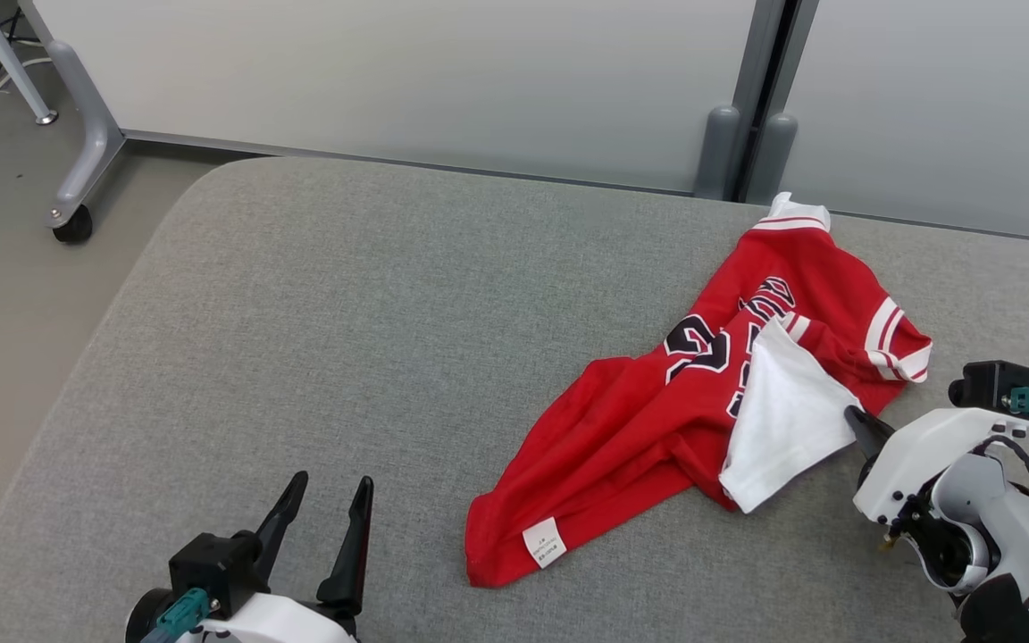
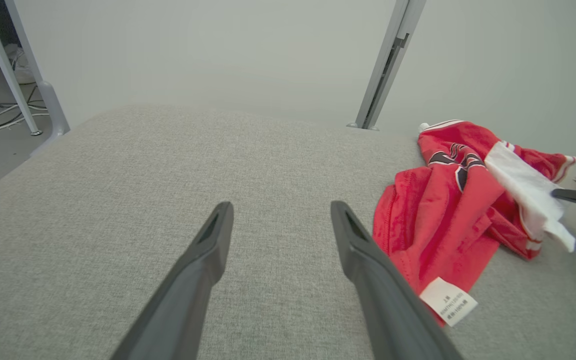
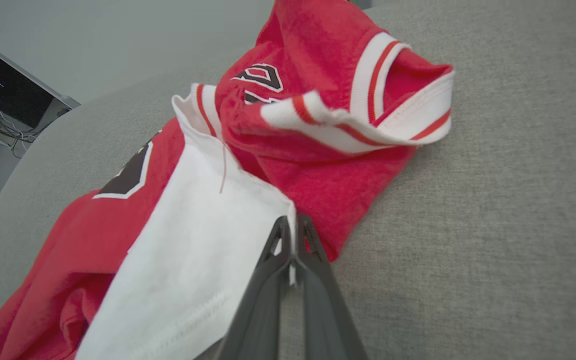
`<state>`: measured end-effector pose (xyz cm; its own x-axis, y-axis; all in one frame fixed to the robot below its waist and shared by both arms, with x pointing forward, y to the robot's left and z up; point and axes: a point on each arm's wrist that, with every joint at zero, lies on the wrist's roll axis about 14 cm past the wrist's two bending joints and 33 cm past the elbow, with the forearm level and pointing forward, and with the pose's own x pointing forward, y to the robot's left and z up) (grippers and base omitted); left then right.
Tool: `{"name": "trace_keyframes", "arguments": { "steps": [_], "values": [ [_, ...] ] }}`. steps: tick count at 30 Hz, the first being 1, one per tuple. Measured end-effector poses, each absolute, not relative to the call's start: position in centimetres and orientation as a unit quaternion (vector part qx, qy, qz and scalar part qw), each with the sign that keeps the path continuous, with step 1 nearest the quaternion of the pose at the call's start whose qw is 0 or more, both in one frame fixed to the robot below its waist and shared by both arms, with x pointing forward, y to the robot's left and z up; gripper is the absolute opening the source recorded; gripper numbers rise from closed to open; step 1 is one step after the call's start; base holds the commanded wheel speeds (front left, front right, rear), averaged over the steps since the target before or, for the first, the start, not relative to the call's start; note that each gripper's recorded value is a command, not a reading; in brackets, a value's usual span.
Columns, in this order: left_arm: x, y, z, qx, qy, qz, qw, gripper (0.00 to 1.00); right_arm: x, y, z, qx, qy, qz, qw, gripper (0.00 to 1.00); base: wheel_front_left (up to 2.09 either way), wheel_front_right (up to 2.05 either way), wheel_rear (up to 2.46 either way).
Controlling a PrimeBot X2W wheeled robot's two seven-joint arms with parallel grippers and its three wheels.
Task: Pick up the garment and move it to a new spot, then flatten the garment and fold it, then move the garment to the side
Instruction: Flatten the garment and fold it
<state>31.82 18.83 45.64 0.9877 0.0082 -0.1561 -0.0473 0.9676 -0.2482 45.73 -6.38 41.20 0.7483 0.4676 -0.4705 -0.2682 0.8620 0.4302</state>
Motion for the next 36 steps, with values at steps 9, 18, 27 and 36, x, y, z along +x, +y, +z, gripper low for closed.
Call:
{"name": "trace_keyframes", "arguments": {
  "steps": [9,18,27,36],
  "values": [
    [31.8,18.5,46.0,-0.127,0.072,0.007,0.989,1.00,44.8,-6.8,43.7,0.207,0.244,0.203,0.926,0.00,0.00,0.00,0.00],
    [31.9,16.9,46.2,-0.127,0.071,-0.023,0.989,1.00,40.0,-10.8,46.0,0.252,0.241,0.204,0.915,0.00,0.00,0.00,0.00],
    [32.9,14.7,46.5,-0.124,0.071,-0.059,0.988,1.00,34.3,-18.4,44.5,0.304,0.308,0.140,0.891,0.00,0.00,0.00,0.00],
    [32.9,14.5,45.7,-0.121,0.086,-0.065,0.987,1.00,28.9,-20.9,38.3,0.313,0.419,0.062,0.850,1.00,0.00,0.00,0.00]
  ]
}}
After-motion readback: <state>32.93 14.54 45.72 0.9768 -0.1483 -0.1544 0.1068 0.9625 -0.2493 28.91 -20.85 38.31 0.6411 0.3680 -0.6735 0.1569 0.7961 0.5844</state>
